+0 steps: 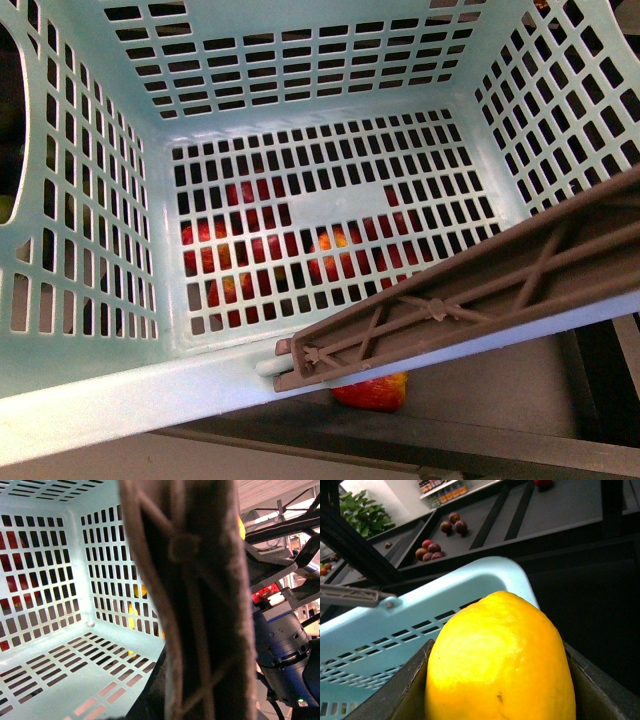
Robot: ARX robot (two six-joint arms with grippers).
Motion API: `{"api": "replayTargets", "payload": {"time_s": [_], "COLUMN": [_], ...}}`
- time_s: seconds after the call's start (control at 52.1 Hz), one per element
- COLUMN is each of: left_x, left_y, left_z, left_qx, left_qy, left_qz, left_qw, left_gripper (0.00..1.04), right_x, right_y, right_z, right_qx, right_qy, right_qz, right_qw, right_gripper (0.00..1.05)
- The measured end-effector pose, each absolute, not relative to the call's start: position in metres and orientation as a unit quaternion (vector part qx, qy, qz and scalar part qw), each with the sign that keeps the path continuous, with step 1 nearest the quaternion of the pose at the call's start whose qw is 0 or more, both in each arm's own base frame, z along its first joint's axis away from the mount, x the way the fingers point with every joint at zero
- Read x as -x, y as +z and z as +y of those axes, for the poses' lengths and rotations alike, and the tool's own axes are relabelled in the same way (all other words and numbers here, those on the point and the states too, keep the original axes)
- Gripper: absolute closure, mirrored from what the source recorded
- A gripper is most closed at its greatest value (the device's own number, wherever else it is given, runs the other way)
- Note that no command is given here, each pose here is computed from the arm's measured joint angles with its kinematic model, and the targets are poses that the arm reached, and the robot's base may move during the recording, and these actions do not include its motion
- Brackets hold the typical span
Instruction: Pick lemon and mango into basket
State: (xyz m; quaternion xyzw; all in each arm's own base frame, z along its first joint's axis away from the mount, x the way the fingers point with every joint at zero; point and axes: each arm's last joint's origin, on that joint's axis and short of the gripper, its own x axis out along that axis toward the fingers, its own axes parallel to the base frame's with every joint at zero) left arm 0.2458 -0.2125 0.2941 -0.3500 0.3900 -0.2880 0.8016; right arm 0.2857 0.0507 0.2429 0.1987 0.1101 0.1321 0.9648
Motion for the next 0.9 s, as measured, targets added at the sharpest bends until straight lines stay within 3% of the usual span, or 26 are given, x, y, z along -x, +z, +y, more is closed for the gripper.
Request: {"api": "replayTargets", "payload": {"time_s": [0.23,0.422,0.538,0.672,0.749,0.902], "left_x": [-0.246,-0.246,-0.245,-0.246,-0.245,-0.245], "left_y": [0.294,0.294,0.293,0.292,0.292,0.292], "left_z": [-0.212,-0.212,-0.212,-0.212,-0.212,-0.213], "left_qx": [0.35,0.35,0.35,0.349,0.349,0.349], "left_qy": [-0.288,-0.288,-0.289,-0.285,-0.286,-0.288], "left_qz": [0.39,0.39,0.392,0.391,0.392,0.394], "left_qw": [0.802,0.802,0.8,0.802,0.802,0.8], "left_gripper": [1.01,1.01,1.01,1.01,1.01,1.01], "right_x": [-0.28,-0.271,-0.261,-0.241,-0.227,-0.205], "right_y": [0.234,0.238,0.245,0.254,0.256,0.237], "right_z": [0.064,0.06,0.053,0.029,0.015,0.004], "right_qx": [-0.192,-0.196,-0.199,-0.19,-0.128,-0.038], "right_qy": [0.144,0.137,0.129,0.051,0.005,0.008], "right_qz": [0.129,0.115,0.095,0.049,0.002,-0.003], "right_qw": [0.962,0.964,0.967,0.979,0.992,0.999], "right_gripper": [0.42,0.07,0.09,0.09,0.21,0.46]}}
